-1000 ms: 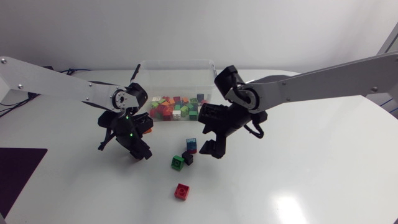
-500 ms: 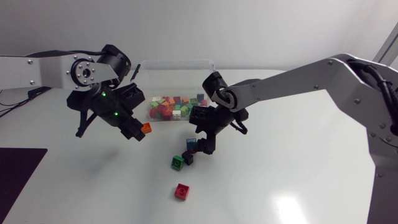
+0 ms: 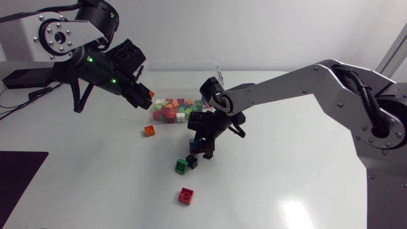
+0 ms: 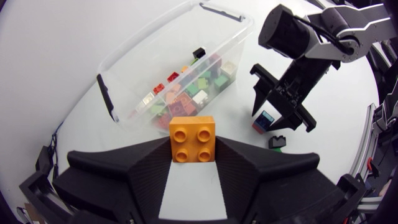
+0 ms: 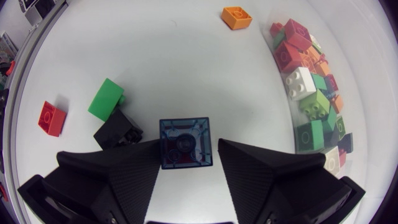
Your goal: Place the duplo bricks in the container
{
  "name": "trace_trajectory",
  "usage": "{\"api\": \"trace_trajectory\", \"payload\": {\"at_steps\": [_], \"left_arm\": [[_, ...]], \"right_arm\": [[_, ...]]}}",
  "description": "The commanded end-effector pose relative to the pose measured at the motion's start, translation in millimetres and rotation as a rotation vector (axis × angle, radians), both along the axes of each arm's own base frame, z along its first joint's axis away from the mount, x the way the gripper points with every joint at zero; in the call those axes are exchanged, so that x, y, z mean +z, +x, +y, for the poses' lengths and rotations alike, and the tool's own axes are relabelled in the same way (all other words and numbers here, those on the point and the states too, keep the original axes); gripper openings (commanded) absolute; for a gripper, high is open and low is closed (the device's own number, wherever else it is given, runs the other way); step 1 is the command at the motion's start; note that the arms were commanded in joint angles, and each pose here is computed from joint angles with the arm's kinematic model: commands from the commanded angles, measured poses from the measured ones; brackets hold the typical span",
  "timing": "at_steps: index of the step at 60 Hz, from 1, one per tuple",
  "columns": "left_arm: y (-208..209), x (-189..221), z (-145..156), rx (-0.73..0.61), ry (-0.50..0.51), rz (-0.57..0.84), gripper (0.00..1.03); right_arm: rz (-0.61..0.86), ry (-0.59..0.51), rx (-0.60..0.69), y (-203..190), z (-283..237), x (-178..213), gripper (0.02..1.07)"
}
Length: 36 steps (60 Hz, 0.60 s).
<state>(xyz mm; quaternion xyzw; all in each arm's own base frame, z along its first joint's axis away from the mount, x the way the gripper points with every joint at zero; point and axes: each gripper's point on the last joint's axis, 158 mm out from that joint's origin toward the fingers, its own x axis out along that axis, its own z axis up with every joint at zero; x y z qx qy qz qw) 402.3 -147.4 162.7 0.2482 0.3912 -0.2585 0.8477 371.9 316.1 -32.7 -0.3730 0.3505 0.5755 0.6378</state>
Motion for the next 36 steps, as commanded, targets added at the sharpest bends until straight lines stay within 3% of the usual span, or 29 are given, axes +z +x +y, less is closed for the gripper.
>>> {"api": "trace_trajectory", "payload": {"at_steps": [1,24,36], "left_arm": [[11.0,22.6,-3.8,-0.012,-0.027,-0.062,0.43],[73.2,56.6,-2.6,0.045,-0.104,-0.176,0.44],[109.6,39.1,-3.3,0.083,-0.139,-0.156,0.45]], "right_arm": [[0.013,-0.014,0.036,-3.6,3.6,-11.4,0.32],[0.017,0.010,0.008,-16.9,-12.9,35.9,0.27],[-0.025,0.077,-0.031,-17.5,-18.7,87.1,0.27]]}}
